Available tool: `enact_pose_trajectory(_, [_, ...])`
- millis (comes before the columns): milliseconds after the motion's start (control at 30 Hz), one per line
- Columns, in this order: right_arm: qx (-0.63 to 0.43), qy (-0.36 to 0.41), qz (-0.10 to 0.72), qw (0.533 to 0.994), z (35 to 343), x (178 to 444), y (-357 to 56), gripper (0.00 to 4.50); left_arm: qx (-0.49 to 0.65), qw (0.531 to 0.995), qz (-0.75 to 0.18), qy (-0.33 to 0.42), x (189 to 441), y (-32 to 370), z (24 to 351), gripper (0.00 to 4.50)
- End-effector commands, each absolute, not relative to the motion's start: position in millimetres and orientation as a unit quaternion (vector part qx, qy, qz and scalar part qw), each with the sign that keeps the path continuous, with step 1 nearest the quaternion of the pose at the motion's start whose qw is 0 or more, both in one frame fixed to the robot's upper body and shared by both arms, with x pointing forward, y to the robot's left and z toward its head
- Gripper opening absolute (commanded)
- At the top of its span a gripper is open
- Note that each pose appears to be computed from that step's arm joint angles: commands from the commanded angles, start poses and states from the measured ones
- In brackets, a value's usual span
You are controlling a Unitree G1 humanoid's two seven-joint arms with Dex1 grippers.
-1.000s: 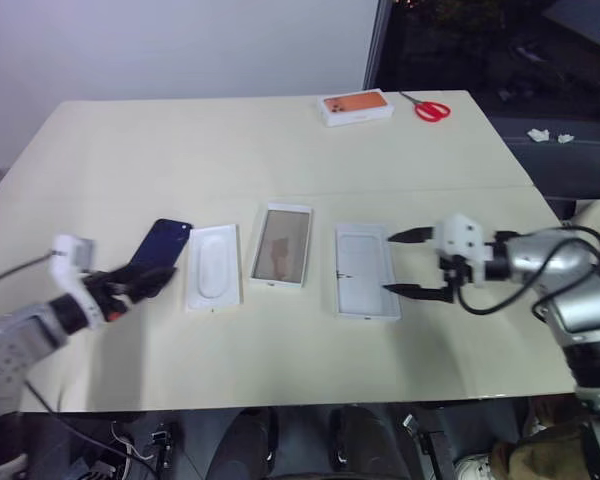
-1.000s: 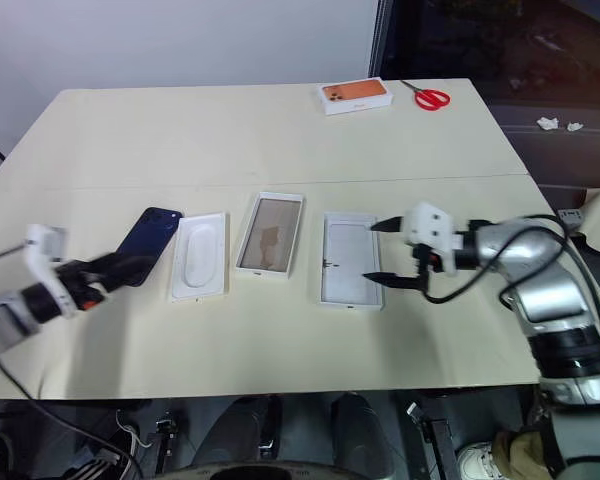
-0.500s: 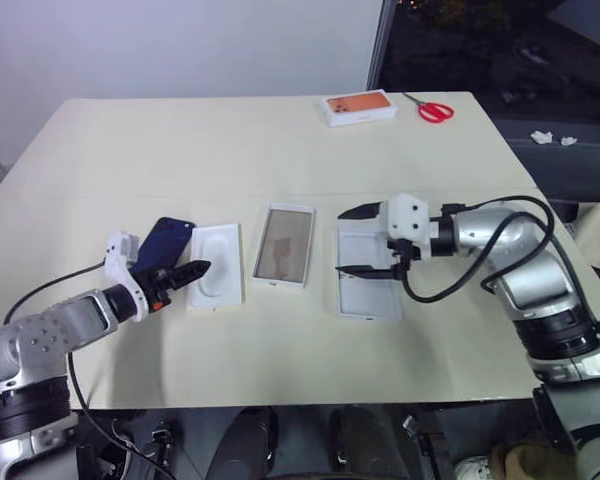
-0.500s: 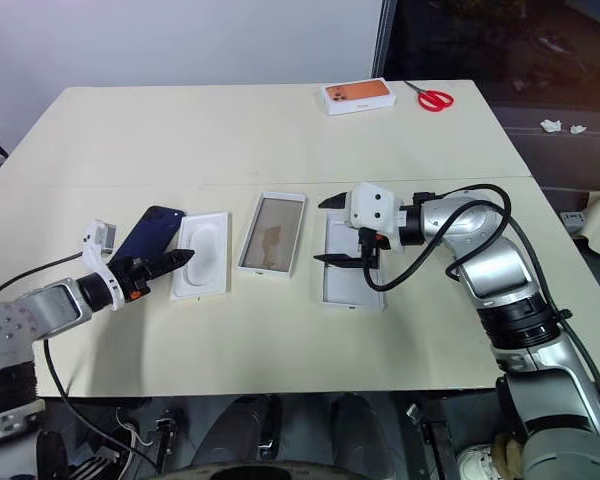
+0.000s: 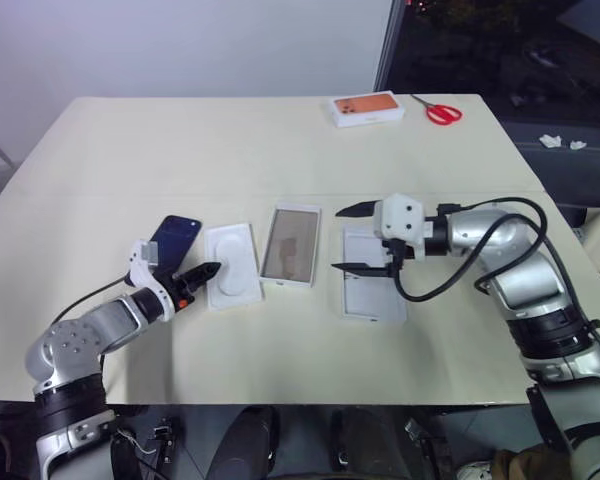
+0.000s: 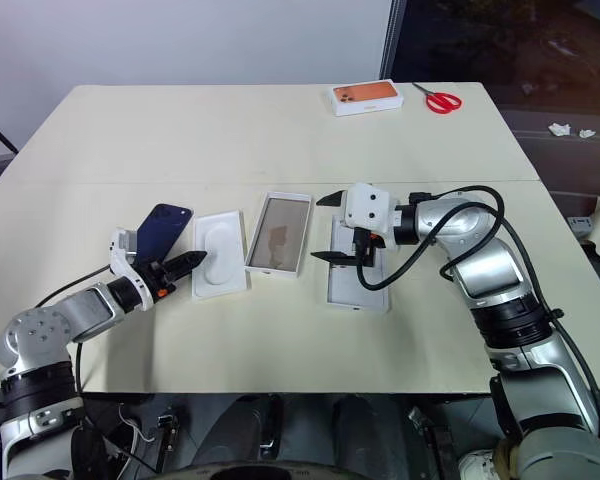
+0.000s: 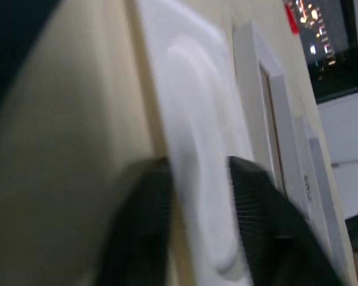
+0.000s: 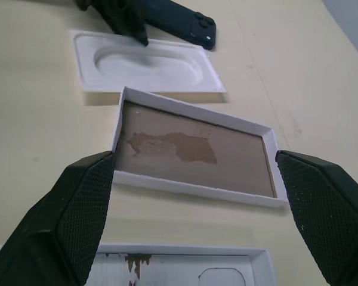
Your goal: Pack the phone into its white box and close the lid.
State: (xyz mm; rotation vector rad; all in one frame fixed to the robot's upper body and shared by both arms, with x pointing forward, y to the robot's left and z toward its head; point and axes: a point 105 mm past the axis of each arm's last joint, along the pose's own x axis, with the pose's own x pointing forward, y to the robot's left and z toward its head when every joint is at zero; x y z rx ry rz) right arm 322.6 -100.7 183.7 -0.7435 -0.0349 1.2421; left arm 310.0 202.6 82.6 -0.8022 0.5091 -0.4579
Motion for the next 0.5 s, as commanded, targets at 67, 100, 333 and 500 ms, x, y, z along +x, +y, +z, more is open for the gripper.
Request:
enact_pose_trajectory(67, [-0.348,-0.041,0.567,0.745,194.5,319.2,-96.9,4.5,-0.381,0.863,-0.221,0.248,305.6,206.5,84.4,0.65])
enact_pose_trajectory(100, [-0.348,-0.042,0.567,0.746,194.9,319.0,-97.1,4.5,-0.382,0.862,-0.219,0.249,305.0,207.8,83.7,0.65])
enact_pose_trajectory(333, [-0.347,-0.049,0.567,0.746,197.4,318.0,-95.6,4.5,-0.393,0.857,-0.216,0.254,303.9,205.2,78.5,0.37])
enact_pose_trajectory(500, [-0.347,-0.048,0.565,0.747,197.2,318.8,-96.3,4.5,-0.406,0.853,-0.216,0.246,303.8,204.7,81.0,0.03])
